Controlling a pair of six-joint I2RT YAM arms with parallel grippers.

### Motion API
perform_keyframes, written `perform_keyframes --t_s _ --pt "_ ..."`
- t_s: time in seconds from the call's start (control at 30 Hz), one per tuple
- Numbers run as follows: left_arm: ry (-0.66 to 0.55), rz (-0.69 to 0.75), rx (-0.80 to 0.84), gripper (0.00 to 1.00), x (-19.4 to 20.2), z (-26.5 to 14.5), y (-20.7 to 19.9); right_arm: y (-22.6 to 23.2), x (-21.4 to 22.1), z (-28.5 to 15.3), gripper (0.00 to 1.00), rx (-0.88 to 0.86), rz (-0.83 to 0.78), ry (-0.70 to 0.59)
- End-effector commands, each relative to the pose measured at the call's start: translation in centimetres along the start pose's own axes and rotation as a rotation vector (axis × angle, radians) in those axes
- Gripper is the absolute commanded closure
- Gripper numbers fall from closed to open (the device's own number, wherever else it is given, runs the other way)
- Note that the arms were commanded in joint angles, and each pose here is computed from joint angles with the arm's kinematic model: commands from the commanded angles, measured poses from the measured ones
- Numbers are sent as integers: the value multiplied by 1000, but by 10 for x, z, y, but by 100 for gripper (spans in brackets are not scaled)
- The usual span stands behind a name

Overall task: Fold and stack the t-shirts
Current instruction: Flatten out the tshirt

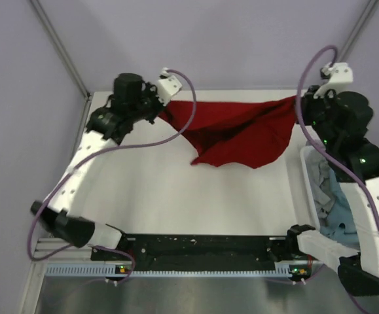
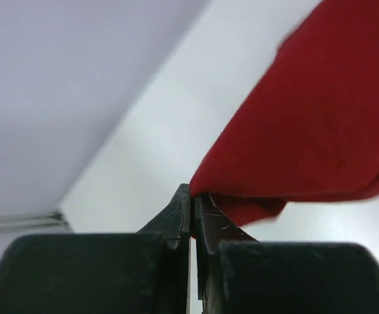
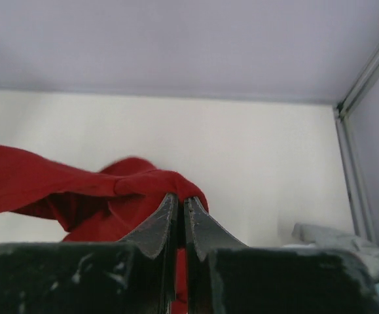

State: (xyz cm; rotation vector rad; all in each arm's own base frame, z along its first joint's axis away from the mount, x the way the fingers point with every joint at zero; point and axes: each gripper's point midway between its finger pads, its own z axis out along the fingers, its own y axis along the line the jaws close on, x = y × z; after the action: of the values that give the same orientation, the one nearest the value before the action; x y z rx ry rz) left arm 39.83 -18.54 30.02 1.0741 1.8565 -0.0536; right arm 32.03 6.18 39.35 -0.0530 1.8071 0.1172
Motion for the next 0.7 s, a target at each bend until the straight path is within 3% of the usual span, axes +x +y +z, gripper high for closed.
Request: perform_keyframes --t_s 0.0,0.27,0.4,0.5,0.67 --pt "-194 52 -94 100 -39 -128 0 -12 -87 -91 100 7 -4 -300" --pt "-381 37 -61 100 -57 -270 -31 14 -150 -217 100 -216 -38 -581" --pt "-428 34 -72 100 -58 -300 -38 23 -169 -253 100 -286 -44 -668" --pt "-401 15 -69 100 -53 -294 -38 32 -174 -238 100 -322 -49 -643" --pt "-255 -26 -182 100 -30 -242 -10 43 -155 -128 100 -303 -32 -442"
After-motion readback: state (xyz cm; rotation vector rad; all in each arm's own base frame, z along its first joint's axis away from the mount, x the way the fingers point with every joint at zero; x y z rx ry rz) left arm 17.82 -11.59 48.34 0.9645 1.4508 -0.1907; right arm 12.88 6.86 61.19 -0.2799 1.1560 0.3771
